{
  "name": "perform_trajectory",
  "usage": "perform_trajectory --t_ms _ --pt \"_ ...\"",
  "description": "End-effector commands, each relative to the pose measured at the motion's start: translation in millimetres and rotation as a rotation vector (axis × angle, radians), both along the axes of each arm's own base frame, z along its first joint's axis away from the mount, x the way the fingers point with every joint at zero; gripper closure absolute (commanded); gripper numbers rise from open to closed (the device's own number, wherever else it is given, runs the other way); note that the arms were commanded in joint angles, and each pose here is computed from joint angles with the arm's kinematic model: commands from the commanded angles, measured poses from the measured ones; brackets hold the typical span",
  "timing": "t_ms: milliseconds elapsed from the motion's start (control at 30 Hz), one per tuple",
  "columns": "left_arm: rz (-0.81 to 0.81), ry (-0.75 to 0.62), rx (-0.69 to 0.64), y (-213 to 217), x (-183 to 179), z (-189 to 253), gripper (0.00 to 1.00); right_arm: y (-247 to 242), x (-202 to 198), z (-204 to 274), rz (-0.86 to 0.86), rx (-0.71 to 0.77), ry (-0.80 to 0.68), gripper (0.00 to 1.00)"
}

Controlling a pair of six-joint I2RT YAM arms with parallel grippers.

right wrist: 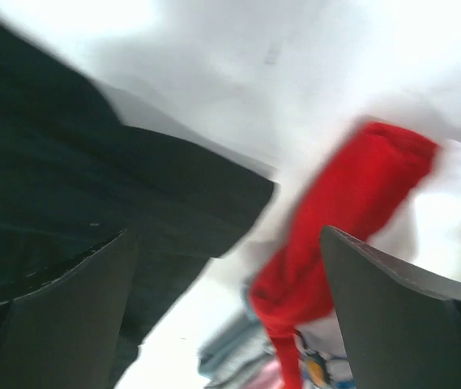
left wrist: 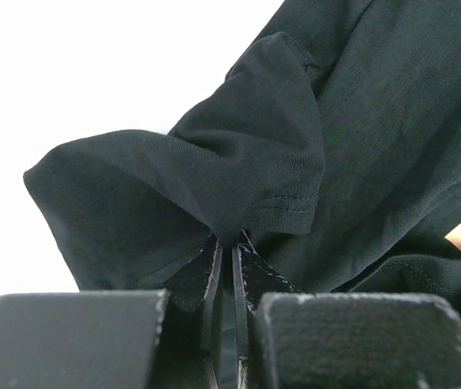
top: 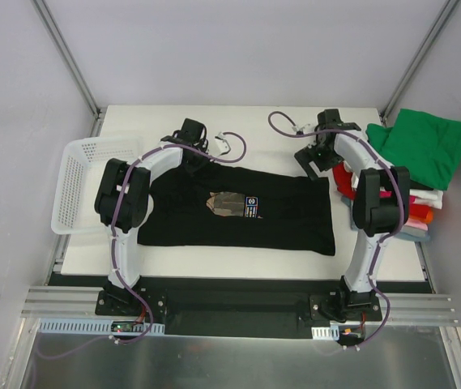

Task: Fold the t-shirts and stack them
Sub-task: Fold the tshirt

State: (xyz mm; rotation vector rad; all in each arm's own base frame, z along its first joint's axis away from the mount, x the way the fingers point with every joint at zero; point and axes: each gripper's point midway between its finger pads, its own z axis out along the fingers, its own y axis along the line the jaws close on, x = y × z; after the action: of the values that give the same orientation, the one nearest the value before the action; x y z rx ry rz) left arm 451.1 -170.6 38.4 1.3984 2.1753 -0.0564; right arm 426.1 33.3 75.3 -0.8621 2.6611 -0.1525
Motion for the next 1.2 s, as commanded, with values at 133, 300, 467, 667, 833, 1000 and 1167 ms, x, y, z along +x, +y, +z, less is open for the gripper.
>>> perform_trajectory --t_ms 133,300,467,667,833,1000,1167 --pt "-0.008 -0.022 -0.004 -1.2 0.0 13.0 1.00 19.1 -27.1 -16.6 -0.007 0.120 0.152 0.03" --pt "-0.007 -0.023 -0.006 -0.7 -1.4 14.4 1.00 10.1 -26.6 -17.4 -0.033 0.119 0.152 0.03" --pt "-0.008 -0.021 -0.008 -0.5 -3.4 14.5 1.00 3.6 -26.6 -17.1 -0.050 0.139 0.159 0.03" --pt "-0.010 -0.021 -0.008 0.0 -6.6 16.4 1.00 1.9 -26.9 -21.7 -0.089 0.231 0.204 0.04" --pt "-0.011 -0.014 -0.001 1.2 -8.0 12.4 1.00 -0.9 -24.1 -22.4 -0.115 0.279 0.217 0.08" --pt "-0.012 -0.010 -0.001 0.4 -8.9 11.1 1.00 -1.2 -21.0 -24.1 -0.123 0.295 0.225 0.19" --pt "-0.013 -0.008 0.000 0.5 -9.1 9.7 1.00 0.5 -18.2 -22.6 -0.122 0.311 0.231 0.31"
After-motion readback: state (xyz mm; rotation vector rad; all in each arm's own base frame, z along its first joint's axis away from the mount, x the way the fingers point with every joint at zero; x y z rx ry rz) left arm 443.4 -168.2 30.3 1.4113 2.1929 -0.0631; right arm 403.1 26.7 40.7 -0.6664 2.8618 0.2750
